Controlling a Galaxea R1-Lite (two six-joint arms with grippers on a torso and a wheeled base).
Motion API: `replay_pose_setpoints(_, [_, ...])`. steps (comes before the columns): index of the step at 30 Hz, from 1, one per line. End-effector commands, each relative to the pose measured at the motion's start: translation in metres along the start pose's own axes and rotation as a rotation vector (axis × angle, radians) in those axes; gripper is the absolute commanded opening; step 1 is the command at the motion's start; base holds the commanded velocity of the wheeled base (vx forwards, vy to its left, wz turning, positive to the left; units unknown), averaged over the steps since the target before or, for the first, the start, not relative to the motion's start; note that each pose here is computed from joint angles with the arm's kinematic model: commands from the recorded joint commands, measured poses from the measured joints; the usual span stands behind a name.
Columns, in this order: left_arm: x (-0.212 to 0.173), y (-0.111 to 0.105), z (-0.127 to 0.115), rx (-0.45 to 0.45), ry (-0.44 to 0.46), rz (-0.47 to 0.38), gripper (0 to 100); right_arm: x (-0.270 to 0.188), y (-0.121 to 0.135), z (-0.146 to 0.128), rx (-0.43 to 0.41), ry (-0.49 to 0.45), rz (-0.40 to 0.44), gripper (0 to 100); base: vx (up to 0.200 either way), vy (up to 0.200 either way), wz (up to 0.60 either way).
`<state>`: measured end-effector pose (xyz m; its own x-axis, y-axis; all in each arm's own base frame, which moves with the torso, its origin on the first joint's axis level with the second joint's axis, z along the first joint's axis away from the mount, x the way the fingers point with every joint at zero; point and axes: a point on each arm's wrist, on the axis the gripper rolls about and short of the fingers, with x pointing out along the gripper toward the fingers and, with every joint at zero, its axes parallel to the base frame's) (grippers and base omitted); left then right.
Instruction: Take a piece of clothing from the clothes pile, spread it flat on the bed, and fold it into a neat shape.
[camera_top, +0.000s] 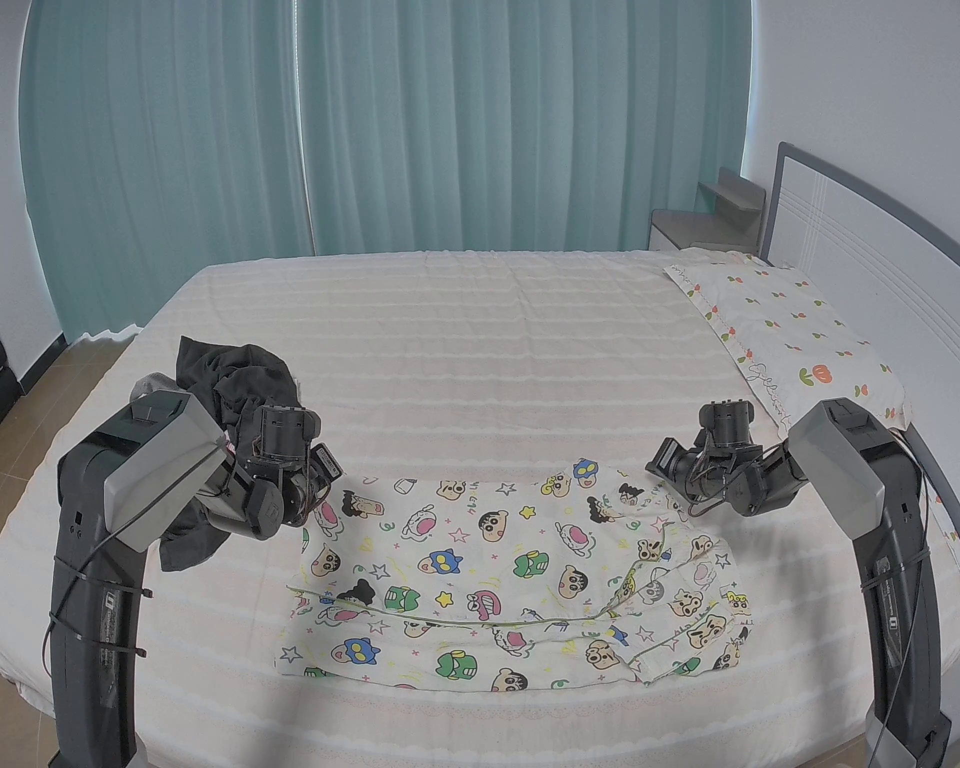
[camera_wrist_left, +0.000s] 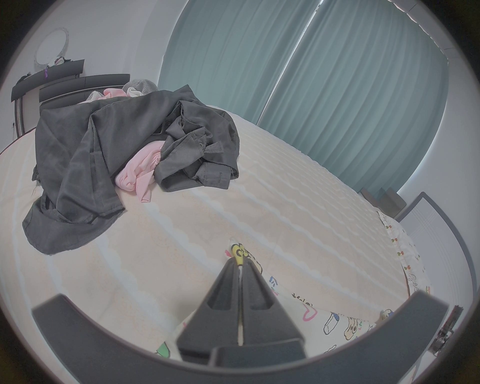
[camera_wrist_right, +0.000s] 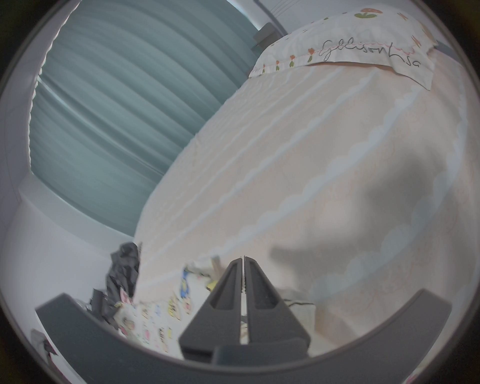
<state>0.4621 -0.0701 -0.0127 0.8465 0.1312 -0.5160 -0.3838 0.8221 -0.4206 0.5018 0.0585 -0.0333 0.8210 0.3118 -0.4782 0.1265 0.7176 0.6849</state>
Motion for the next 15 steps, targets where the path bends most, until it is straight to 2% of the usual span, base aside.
replay_pose_setpoints(1, [-0.002,0.001,-0.001,0.002,0.004,0.004,0,-0.018,0.008,0.020,0.037,-0.054,0.052,0,0.000,0.000,0.00])
replay_pose_setpoints(4, [-0.003,0.001,0.000,0.001,-0.002,0.009,0,-0.025,0.007,0.020,0.047,-0.042,0.070,0,0.000,0.000,0.00])
replay_pose_setpoints(5, [-0.003,0.001,0.000,0.001,-0.004,0.011,0,-0.029,0.005,0.015,0.039,-0.010,0.069,0,0.000,0.000,0.00])
replay_pose_setpoints(12, [-0.003,0.000,0.000,0.003,-0.002,0.011,0,-0.025,-0.013,0.002,-0.090,0.056,0.007,0,0.000,0.000,0.00])
replay_pose_setpoints(13, [-0.003,0.000,0.000,0.002,-0.004,0.010,0,-0.025,-0.015,0.002,-0.099,0.061,-0.002,100,0.000,0.000,0.00])
replay_pose_setpoints(15, [-0.003,0.000,0.000,0.003,-0.002,0.011,0,-0.024,-0.017,0.001,-0.106,0.067,-0.006,100,0.000,0.000,0.00])
